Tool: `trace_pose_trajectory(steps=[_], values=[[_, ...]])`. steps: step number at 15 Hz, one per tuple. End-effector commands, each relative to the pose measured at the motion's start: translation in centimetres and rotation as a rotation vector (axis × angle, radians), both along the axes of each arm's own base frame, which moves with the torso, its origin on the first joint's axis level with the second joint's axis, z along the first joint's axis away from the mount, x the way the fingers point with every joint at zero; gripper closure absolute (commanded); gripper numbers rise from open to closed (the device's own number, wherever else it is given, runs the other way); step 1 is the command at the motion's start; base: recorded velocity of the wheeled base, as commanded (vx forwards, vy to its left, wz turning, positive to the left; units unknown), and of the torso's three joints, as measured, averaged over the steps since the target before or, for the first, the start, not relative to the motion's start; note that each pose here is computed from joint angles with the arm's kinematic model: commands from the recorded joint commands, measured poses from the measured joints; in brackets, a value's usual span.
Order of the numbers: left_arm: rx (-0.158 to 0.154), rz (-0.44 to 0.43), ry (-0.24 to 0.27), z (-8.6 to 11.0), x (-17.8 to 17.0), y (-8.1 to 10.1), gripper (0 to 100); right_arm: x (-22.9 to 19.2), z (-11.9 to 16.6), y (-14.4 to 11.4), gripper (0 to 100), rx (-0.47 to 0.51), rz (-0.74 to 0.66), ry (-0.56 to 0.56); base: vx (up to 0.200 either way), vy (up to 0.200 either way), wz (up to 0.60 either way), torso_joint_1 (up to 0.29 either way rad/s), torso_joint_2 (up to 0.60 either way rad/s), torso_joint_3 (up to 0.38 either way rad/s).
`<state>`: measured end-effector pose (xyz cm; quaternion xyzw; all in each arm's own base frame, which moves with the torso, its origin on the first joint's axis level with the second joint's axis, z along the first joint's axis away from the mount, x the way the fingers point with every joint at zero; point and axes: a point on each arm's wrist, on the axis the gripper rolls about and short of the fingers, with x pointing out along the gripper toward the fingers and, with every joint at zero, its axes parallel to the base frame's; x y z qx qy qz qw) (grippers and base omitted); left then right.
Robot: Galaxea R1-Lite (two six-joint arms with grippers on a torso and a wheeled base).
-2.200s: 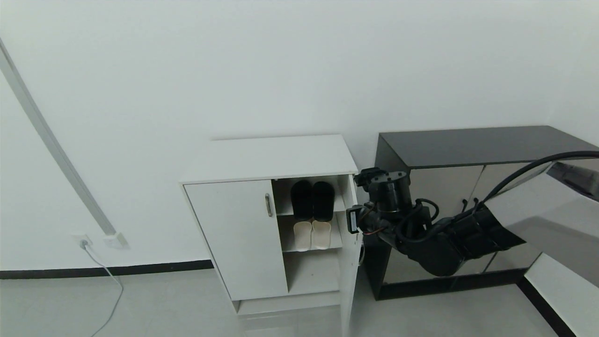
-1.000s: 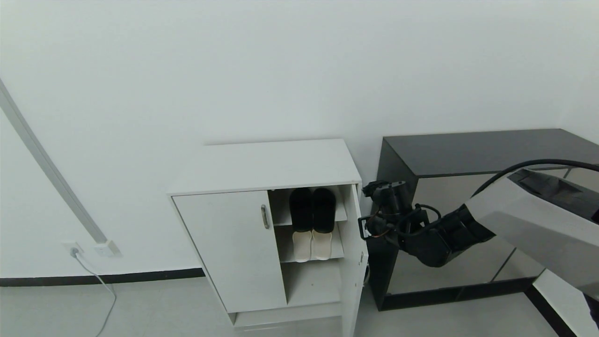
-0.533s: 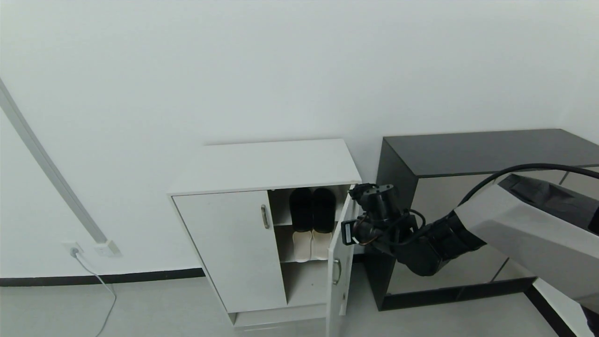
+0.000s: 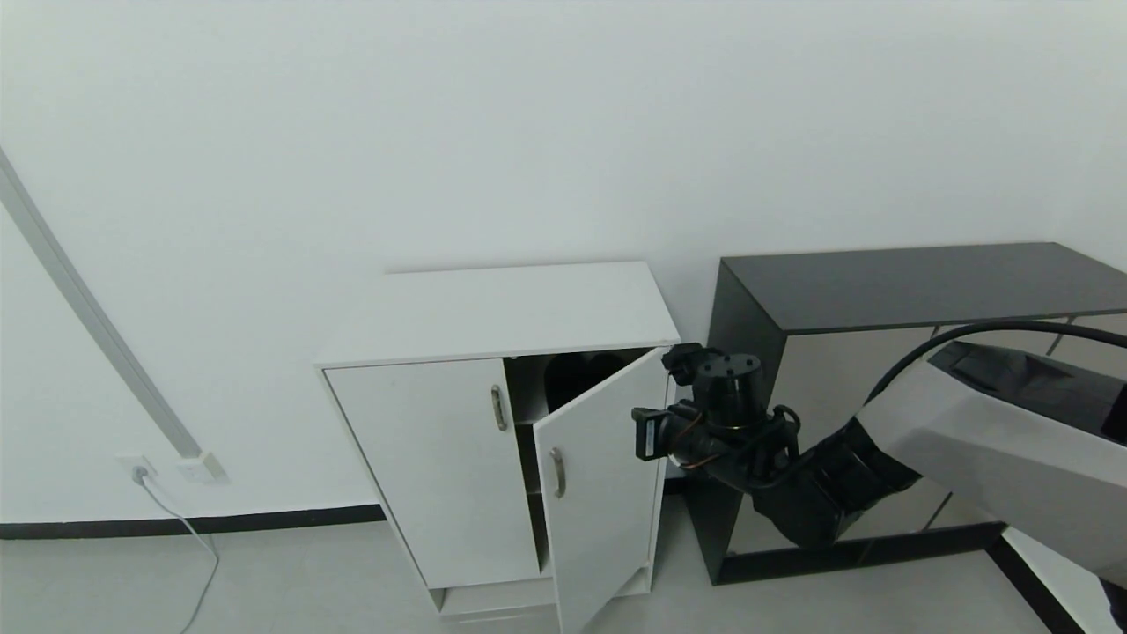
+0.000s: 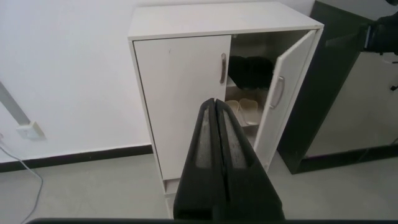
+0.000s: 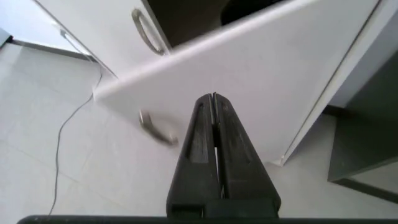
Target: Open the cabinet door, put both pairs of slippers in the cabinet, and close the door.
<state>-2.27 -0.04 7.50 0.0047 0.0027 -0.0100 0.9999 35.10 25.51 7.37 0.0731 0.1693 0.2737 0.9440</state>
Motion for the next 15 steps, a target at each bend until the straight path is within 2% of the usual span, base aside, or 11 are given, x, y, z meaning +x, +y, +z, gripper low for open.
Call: trace_pose_trajectory(steps=[1,2,5,14,15], values=[[0.0,0.0,-0.001,0.0,0.0,0.0,100,-1.0,0.4,-0.5,100,-0.009,0.013,0.005,0.0,0.0,0.0,0.0,0.0,0.0],[0.001,0.0,0.001,0.0,0.0,0.0,100,-1.9,0.2,-0.5,100,-0.021,0.029,0.021,0.0,0.0,0.0,0.0,0.0,0.0],[0.001,0.0,0.001,0.0,0.0,0.0,100,-3.7,-0.7,-0.1,100,-0.028,0.097,0.008,0.2,0.0,0.0,0.004,0.0,0.001],[0.0,0.0,0.001,0.0,0.0,0.0,100,-4.1,-2.9,0.8,100,-0.061,0.129,0.042,0.2,0.0,0.0,0.002,0.0,0.002],[0.0,0.0,0.001,0.0,0.0,0.0,100,-4.0,-3.1,0.9,100,-0.059,0.129,0.04,0.0,0.0,0.0,0.0,0.0,0.0]])
